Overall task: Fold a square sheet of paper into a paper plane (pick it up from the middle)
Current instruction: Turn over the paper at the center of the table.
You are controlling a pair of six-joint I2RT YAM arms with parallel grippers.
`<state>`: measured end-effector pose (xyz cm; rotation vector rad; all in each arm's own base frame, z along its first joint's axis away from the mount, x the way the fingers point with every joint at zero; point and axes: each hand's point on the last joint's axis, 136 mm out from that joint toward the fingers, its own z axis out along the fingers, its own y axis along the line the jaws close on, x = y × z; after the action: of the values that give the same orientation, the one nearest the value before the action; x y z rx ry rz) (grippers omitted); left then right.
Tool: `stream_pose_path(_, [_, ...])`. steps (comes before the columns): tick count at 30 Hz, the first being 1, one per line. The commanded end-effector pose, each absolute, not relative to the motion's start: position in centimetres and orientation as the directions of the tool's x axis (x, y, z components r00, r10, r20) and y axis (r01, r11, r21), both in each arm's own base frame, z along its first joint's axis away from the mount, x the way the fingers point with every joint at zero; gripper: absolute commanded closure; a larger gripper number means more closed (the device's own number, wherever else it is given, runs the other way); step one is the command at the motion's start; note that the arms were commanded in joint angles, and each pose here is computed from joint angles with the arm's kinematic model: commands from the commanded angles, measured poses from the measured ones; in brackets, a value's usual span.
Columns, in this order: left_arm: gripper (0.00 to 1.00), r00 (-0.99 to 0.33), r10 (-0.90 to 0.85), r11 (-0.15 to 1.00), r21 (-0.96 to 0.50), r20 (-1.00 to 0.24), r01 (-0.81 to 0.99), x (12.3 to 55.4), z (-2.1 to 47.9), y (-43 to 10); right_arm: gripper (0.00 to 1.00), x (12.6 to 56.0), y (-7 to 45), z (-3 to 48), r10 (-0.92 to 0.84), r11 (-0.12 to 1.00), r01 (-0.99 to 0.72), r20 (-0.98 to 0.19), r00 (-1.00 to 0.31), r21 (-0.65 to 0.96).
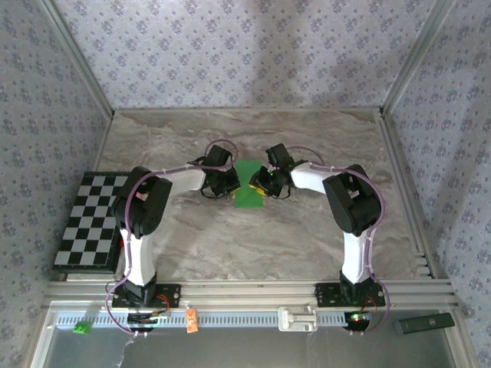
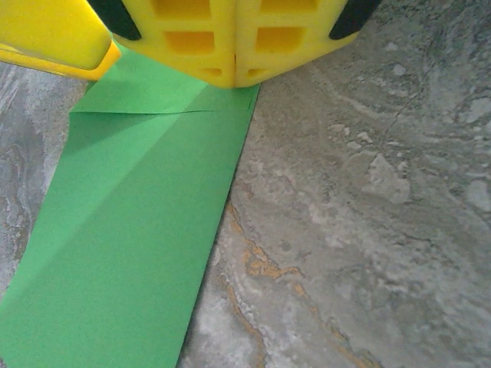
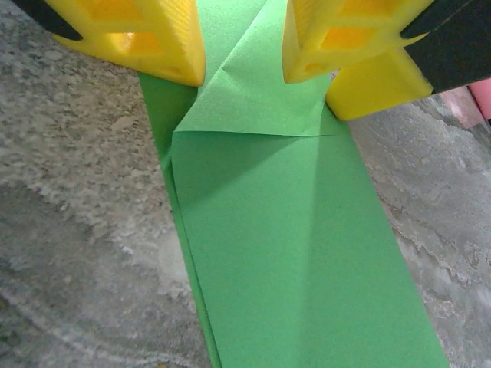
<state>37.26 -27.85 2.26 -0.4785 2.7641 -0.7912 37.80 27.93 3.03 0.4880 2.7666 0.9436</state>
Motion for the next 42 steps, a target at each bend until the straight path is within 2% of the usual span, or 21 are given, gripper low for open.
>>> stream_pose_path(1, [0.97, -0.918, -0.389, 0.836, -0.451, -0.081, -0.314, 35.4, -0.4, -25.8, 0.66, 37.2, 26.9, 2.2, 0.394, 0.761, 0.298, -0.046, -0.918, 0.577])
stream_pose_path(8, [0.98, -0.917, -0.392, 0.833, -0.454, -0.078, -0.317, 35.3, -0.3, -25.8, 0.68, 37.2, 28.6, 2.1, 0.362, 0.723, 0.28, -0.002, -0.932, 0.632])
stream_pose_path(18, [0.98, -0.911, -0.407, 0.827, -0.453, -0.071, -0.334, 35.1, -0.5, -25.2, 0.73, 37.8, 29.9, 4.1, 0.341, 0.666, 0.217, -0.033, -0.939, 0.714])
stream_pose_path(31, [0.96, -0.912, -0.402, 0.802, -0.512, -0.082, -0.307, 36.2, 2.0, -25.5, 0.9, 37.6, 29.7, 2.6, 0.331, 0.692, 0.228, -0.021, -0.943, 0.685])
stream_pose_path(35, [0.85, -0.907, -0.406, 0.776, -0.566, -0.113, -0.277, 37.2, 5.2, -24.9, 0.94, 38.1, 29.5, 3.6, 0.321, 0.69, 0.194, -0.055, -0.945, 0.697])
stream_pose_path(36, [0.8, -0.902, -0.414, 0.771, -0.574, -0.122, -0.277, 37.4, 5.9, -24.5, 0.95, 38.4, 29.6, 4.2, 0.312, 0.687, 0.17, -0.075, -0.947, 0.706])
stream_pose_path(38, [0.64, -0.885, -0.447, 0.751, -0.592, -0.131, -0.291, 37.7, 7.3, -23.2, 0.96, 38.9, 29.7, 5.8, 0.288, 0.686, 0.11, -0.13, -0.949, 0.719])
stream_pose_path(42, [0.45, -0.86, -0.494, 0.695, -0.653, -0.127, -0.302, 37.7, 9.6, -21.5, 0.96, 39.3, 30.4, 9.3, 0.244, 0.632, 0.002, -0.196, -0.95, 0.775])
